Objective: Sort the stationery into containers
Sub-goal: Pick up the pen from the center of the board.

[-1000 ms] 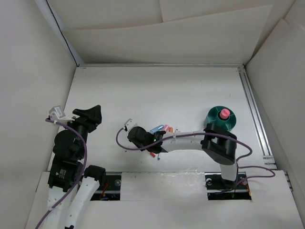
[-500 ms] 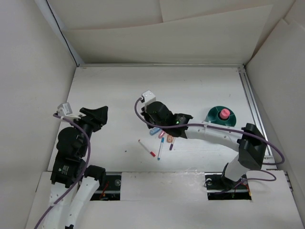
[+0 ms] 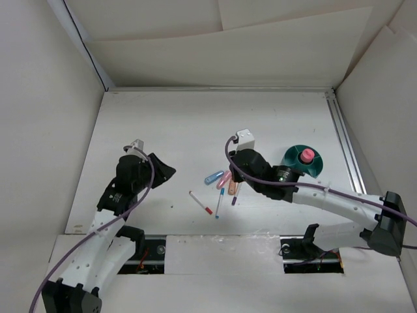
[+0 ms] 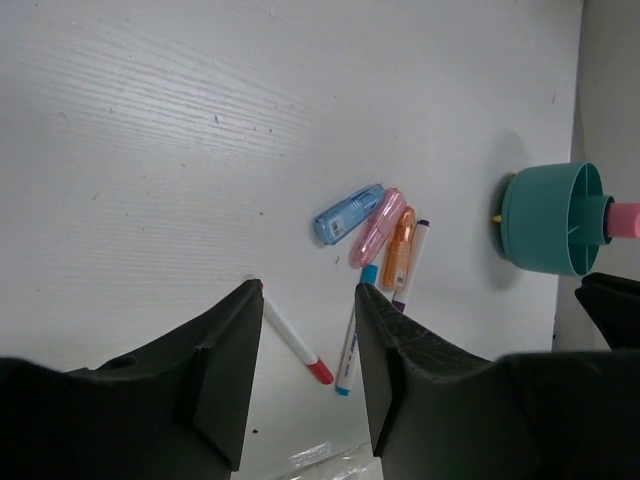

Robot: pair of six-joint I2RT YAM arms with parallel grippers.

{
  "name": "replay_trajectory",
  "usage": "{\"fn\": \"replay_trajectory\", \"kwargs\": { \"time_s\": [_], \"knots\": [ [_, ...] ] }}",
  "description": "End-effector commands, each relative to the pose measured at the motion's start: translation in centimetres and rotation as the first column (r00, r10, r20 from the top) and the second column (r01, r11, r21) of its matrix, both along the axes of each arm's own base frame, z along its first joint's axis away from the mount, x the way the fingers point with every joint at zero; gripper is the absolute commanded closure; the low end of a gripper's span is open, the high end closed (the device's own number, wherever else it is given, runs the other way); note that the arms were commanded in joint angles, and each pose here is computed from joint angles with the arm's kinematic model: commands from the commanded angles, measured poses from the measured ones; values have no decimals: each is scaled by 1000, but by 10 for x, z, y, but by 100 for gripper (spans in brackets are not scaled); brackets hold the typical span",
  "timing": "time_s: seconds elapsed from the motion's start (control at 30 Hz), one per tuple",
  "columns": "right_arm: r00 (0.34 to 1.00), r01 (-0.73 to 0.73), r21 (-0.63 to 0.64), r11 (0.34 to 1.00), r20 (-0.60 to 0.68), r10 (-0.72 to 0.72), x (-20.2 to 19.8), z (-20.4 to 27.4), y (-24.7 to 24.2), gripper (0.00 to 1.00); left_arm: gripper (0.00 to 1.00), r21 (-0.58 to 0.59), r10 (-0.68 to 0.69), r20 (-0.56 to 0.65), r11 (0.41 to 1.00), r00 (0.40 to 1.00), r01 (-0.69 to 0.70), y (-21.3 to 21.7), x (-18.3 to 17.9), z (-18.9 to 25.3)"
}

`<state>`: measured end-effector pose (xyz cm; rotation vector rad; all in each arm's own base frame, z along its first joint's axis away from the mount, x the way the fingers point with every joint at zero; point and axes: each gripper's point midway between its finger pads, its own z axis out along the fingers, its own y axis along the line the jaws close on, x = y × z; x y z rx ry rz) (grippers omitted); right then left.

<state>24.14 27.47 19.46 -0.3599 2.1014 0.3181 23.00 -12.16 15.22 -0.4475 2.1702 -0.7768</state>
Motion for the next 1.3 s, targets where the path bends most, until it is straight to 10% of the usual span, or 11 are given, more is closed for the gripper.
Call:
{"fn": "replay_trajectory", "kwargs": {
  "time_s": [0.0,0.63,0.97,1.27],
  "knots": [
    [997,74,-14,997,-14,-74,-5,-9,-21,75,61,-23,-41,-2,999,999,41,-10,6,-2],
    [995,76,65,995,58,-80,-4,25,-27,70,44,-86,-5,538,994,843,60,-20,61,211],
    [989,79,77,994,115,-87,-1,44,-39,68,44,5,90,448,995,890,-103,-4,117,189],
    [986,86,69,994,134,-95,13,53,-39,68,42,28,86,547,992,832,-121,-16,181,283]
  ]
}}
